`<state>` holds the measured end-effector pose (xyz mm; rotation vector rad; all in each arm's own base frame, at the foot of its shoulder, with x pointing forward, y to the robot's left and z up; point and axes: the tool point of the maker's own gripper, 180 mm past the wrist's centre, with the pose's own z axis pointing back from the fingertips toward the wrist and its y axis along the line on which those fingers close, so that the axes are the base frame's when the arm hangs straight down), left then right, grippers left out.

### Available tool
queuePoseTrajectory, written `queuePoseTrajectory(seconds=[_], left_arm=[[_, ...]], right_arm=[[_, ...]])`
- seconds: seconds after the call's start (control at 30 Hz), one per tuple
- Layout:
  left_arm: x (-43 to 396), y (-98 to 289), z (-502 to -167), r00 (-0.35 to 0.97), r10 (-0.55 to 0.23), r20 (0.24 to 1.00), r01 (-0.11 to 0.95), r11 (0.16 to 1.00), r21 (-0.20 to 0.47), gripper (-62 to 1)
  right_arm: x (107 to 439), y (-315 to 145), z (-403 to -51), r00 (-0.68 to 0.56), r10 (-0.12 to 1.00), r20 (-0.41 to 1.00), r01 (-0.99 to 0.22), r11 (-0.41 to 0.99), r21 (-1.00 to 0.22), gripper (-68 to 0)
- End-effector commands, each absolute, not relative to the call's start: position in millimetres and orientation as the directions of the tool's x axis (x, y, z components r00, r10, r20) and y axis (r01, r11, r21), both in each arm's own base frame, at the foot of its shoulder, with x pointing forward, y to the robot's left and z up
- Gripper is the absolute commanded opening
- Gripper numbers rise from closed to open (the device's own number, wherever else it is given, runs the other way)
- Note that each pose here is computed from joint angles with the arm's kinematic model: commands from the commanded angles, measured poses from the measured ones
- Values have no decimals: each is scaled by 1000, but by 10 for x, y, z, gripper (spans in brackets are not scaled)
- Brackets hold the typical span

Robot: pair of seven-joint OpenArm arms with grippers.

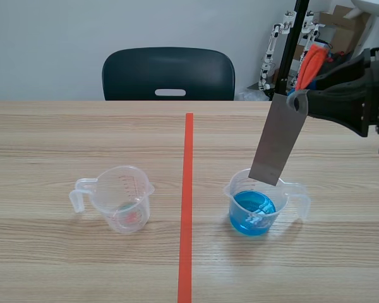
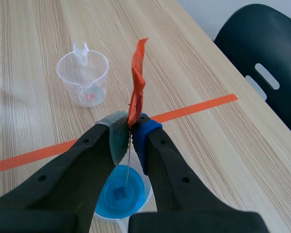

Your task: Do the redox reaction experiment. lower the plate into the blue solution

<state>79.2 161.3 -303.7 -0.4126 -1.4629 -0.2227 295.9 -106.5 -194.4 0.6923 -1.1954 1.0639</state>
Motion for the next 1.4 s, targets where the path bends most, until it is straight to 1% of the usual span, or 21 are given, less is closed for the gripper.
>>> queuePoseTrajectory(seconds=[0.0,0.07,0.37,0.57,0.67,0.8,1.37], left_arm=[[816,1588,-2991,80,103,991,403,907,-126,14],[796,1545,-3008,87,88,992,425,897,-117,14],[795,1544,-3001,83,89,993,427,897,-116,14],[798,1500,-3001,80,97,992,434,892,-122,14],[785,1431,-3028,77,68,995,458,884,-96,14],[786,1422,-3031,71,58,996,455,887,-84,14],[818,1421,-3029,63,56,996,456,886,-79,14]], right_arm=[[2983,-1066,-1880,-1,262,965,-917,386,-106,-669],[2965,-1057,-1944,8,266,964,-919,383,-98,-669],[2881,-988,-2245,29,301,953,-930,359,-85,-669],[2901,-1021,-2351,21,288,957,-926,366,-90,-669],[2910,-1016,-2427,16,293,956,-926,364,-96,-669],[2885,-1011,-2510,0,291,957,-930,352,-107,-669],[2911,-1052,-2782,-13,284,959,-927,355,-118,-669]])
